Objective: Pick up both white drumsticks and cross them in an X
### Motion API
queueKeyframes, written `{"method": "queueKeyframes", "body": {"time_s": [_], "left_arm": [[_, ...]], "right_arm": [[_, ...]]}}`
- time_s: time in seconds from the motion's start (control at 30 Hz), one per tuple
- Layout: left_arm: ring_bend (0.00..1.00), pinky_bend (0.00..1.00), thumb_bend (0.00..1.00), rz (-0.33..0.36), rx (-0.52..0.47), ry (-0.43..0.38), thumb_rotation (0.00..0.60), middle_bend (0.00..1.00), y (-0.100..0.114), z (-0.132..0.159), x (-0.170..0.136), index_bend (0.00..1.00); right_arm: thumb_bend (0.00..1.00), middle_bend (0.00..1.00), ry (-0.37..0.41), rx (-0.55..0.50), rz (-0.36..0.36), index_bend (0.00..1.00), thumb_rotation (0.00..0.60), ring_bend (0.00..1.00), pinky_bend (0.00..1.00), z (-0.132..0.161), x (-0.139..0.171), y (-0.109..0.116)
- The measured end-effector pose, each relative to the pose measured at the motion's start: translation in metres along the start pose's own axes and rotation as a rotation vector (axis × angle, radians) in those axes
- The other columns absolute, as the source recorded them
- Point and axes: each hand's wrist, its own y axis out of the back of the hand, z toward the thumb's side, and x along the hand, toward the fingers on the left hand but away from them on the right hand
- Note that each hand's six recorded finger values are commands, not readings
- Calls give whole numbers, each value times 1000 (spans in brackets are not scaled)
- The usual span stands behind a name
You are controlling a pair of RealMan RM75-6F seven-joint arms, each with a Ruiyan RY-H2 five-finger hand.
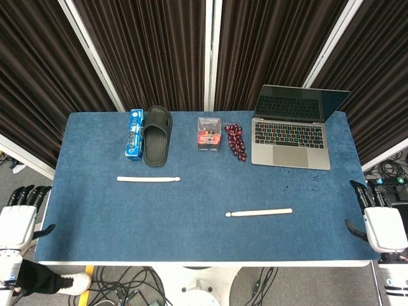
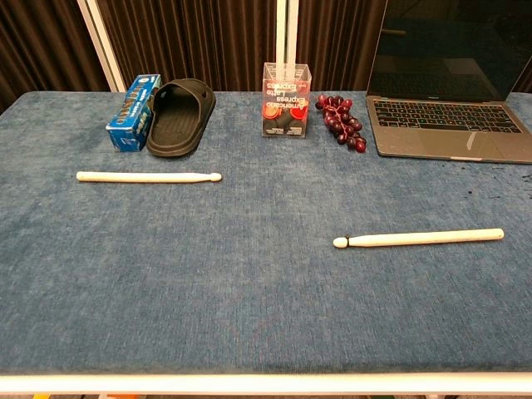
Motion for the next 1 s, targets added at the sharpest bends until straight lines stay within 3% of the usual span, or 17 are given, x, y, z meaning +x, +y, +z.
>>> {"method": "queueKeyframes", "body": {"time_s": [0.33, 0.47, 0.57, 0.73, 1.0], "left_arm": [[118, 135, 0, -2, -27, -7, 600, 180, -3, -1, 1, 176], [118, 136, 0, 7, -29, -23, 600, 180, -1, 2, 2, 176], [118, 136, 0, 8, -28, -33, 600, 180, 0, 3, 3, 176], [118, 136, 0, 3, -33, -25, 600, 180, 0, 1, 1, 176], [118, 136, 0, -6, -36, -16, 600, 180, -1, -1, 2, 176]], "right_arm": [[180, 141, 77, -13, 40, 37, 600, 36, 179, 17, -7, -8], [252, 216, 146, -9, 89, 165, 600, 48, 179, 35, -18, -19], [264, 264, 202, 20, 138, 261, 600, 68, 178, 50, -31, -33], [247, 322, 290, 85, 221, 312, 600, 115, 186, 76, -56, -69], [229, 373, 389, 210, 243, 351, 600, 150, 205, 109, -80, -123]]}}
